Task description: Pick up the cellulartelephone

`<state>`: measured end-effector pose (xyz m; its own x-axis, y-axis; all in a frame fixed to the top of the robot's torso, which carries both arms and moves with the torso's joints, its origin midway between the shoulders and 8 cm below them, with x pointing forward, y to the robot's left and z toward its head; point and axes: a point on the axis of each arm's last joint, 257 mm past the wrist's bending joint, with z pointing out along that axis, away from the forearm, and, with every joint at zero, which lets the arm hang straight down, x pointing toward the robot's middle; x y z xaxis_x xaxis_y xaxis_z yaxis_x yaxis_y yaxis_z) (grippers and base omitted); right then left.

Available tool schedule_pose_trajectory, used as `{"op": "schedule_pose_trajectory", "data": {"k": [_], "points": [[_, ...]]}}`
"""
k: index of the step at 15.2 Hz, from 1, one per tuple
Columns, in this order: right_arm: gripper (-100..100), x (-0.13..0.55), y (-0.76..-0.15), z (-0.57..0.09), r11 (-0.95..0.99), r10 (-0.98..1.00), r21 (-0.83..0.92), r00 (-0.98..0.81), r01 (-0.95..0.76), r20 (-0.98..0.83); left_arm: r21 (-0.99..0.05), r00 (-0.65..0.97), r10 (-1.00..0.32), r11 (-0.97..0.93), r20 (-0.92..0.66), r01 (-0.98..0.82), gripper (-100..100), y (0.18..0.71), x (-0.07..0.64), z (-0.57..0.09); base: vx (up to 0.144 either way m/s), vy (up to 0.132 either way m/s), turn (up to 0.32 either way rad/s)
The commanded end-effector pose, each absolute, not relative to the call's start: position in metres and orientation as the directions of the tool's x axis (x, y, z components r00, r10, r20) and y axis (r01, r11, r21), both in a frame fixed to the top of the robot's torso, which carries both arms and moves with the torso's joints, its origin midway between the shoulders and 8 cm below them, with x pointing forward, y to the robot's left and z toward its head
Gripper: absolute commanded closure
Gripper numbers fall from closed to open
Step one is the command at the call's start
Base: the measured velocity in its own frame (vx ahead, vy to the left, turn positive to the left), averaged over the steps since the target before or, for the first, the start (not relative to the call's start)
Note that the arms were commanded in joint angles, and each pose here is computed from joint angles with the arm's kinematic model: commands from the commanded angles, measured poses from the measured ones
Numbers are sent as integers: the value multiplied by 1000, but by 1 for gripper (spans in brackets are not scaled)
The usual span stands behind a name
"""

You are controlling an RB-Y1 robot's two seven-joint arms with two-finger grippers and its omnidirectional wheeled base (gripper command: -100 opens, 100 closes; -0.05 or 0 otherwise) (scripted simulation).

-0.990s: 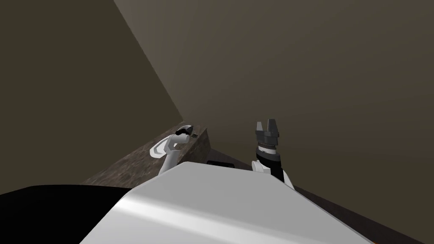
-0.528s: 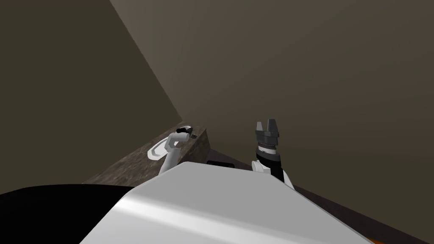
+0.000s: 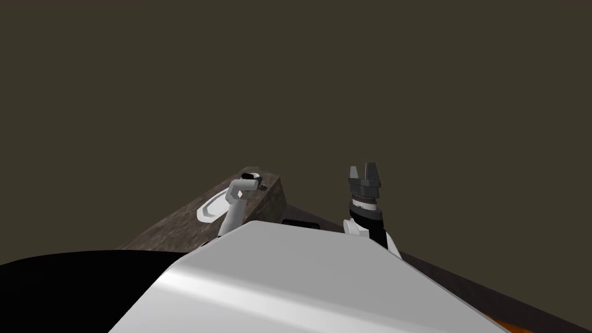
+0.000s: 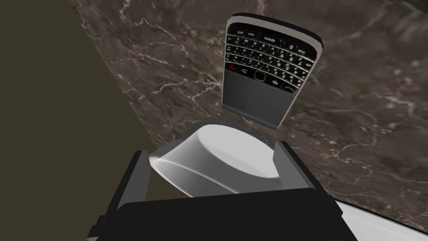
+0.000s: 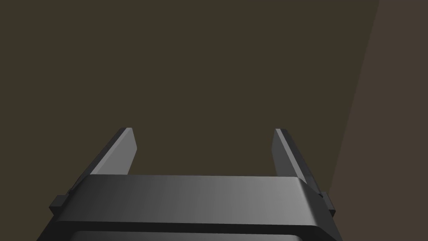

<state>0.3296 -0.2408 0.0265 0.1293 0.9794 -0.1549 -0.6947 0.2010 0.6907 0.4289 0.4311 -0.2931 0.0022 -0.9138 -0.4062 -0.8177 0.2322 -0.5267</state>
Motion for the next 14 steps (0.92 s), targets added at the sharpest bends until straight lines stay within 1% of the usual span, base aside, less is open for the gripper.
{"op": "schedule_pose_trajectory", "data": {"k": [1,3,4,14], "points": [[0,330,-241,26,201,979,691,129,-695,-155,-490,-5,-918,216,-397,-845,-100,434,421,-300,36,3,-46],[0,330,-241,26,201,979,691,129,-695,-155,-474,-8,-920,209,-392,-856,-100,433,417,-303,19,3,-7],[0,330,-241,26,201,979,691,129,-695,-155,-445,-11,-923,196,-384,-874,-100,435,413,-306,21,3,-37],[0,330,-241,26,201,979,691,129,-695,-155,-289,-30,-943,133,-332,-948,-100,435,381,-324,30,5,-32]]}}
